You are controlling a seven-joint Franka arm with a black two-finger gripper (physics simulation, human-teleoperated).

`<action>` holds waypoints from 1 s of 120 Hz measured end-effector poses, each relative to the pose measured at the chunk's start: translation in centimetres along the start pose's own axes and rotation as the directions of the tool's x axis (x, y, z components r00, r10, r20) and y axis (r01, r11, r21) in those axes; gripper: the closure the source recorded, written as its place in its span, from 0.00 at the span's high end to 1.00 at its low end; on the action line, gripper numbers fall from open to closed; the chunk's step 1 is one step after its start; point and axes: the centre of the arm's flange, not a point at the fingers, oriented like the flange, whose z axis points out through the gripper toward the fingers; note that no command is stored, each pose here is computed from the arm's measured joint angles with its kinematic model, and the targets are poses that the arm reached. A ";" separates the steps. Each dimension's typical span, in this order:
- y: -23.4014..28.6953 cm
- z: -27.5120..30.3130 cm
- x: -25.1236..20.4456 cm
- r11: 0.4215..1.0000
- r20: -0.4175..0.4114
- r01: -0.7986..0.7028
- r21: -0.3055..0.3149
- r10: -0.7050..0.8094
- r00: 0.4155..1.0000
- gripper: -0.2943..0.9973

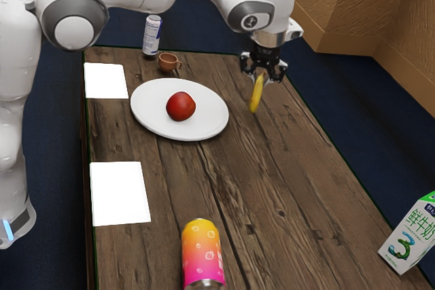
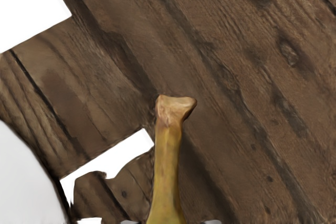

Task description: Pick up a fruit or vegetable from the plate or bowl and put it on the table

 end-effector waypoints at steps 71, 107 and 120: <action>1.3 -2.2 -2.1 0.998 0.012 -0.031 -0.047 0.032 0.999 0.75; 0.9 -16.1 -11.2 0.985 0.057 -0.163 -0.049 0.165 0.985 0.77; 2.2 -17.3 -14.5 0.973 0.073 -0.227 -0.045 0.230 0.971 0.77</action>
